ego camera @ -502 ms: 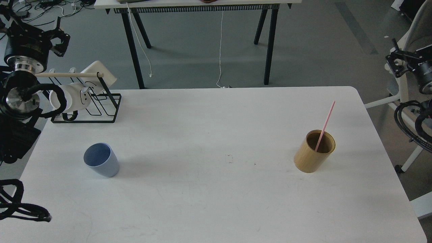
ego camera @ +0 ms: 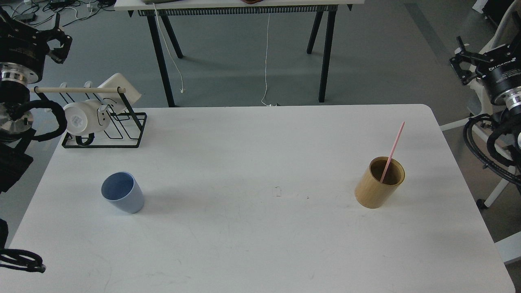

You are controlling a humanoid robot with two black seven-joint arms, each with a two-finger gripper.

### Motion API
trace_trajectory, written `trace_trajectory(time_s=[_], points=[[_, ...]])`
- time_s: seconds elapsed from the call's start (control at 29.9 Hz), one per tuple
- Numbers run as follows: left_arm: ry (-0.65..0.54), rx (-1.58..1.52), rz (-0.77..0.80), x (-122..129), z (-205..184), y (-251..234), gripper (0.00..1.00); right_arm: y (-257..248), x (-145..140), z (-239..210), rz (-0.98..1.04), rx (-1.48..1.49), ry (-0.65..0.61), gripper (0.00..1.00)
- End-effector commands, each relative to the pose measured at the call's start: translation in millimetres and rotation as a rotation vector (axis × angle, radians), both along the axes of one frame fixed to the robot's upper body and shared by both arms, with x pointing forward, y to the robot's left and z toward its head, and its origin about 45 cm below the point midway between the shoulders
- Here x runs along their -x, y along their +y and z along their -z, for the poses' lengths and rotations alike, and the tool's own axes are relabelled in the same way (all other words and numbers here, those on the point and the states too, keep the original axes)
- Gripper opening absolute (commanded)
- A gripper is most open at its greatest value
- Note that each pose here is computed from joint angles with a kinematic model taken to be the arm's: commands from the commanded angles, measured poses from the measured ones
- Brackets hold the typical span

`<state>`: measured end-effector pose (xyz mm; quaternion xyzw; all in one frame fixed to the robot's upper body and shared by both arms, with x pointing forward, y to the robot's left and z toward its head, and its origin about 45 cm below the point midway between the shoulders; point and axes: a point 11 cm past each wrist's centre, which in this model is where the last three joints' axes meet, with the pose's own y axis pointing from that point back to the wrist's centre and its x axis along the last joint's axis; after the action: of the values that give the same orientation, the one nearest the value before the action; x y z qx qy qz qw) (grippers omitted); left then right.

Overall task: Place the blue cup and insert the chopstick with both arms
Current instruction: 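Lower the left arm from the raised pose toward the blue cup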

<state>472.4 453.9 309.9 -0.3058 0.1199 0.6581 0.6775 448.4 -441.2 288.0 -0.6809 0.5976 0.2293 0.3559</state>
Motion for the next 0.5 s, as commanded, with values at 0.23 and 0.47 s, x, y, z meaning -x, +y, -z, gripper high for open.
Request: trace_trajectory(time_s=[0.23, 0.47], points=[[-0.028, -0.725, 0.265, 9, -73, -35, 0.99, -3, 1, -1, 0.007, 0.0, -0.003, 0.99], [-0.091, -1.265, 0.444, 35, -97, -76, 0.97, -6, 4, 2, 0.013, 0.002, 0.003, 0.99]])
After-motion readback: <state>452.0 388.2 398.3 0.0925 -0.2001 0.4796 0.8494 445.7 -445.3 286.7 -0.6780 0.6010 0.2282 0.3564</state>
